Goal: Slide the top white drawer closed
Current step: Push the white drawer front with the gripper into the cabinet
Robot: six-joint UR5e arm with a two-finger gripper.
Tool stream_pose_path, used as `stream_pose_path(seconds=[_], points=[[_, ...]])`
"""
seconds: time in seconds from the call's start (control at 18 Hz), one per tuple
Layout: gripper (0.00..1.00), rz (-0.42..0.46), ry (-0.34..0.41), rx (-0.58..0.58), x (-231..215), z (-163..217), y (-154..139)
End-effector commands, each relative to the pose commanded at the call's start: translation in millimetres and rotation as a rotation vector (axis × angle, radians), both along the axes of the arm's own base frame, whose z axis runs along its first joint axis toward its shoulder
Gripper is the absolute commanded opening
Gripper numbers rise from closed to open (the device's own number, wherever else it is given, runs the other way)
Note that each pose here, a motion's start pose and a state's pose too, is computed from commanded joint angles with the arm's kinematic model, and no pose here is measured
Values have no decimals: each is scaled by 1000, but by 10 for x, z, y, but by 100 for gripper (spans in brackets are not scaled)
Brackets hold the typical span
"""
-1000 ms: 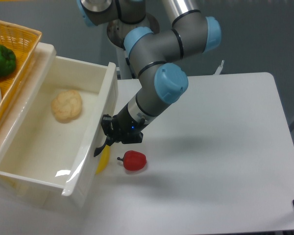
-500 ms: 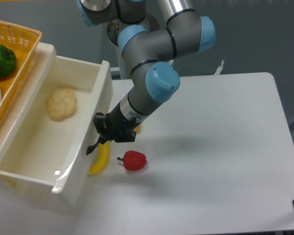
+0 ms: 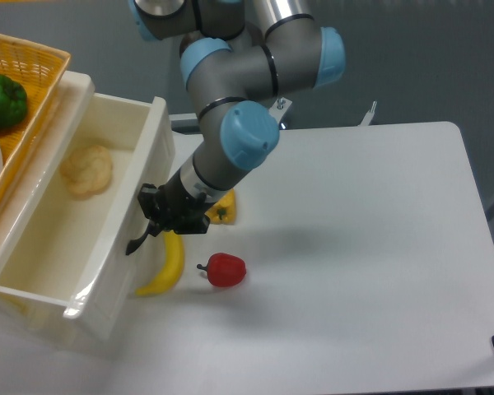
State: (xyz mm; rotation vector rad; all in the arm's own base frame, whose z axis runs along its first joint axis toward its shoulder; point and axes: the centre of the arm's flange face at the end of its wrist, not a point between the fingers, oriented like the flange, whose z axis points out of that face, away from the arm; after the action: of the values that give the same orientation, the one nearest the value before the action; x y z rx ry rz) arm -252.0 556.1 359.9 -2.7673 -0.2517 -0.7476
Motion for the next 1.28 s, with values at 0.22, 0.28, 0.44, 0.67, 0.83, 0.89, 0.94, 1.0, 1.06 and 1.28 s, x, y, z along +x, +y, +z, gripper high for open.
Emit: stream_pose_path(seconds=[0.22,0.28,0.44,0.67,0.83,0.89,0.94,1.0,1.06,1.28], points=[[0,-8,-2,-4,112,10,48],[0,-10,-3,-6,138,10,59],[0,-21,-4,-7,197,1,86],[0,-27,-8,-14,309,3,133],[0,-36,-8,-15,395,6,168],[0,-38,-9,-15,430,8,183],[0,-41,-10,-17,465,8,196],[0,-40,-12,-20,483,8,202],[0,-45,-14,-22,546,9,225],[0,-62,-15,-24,666,8,272]])
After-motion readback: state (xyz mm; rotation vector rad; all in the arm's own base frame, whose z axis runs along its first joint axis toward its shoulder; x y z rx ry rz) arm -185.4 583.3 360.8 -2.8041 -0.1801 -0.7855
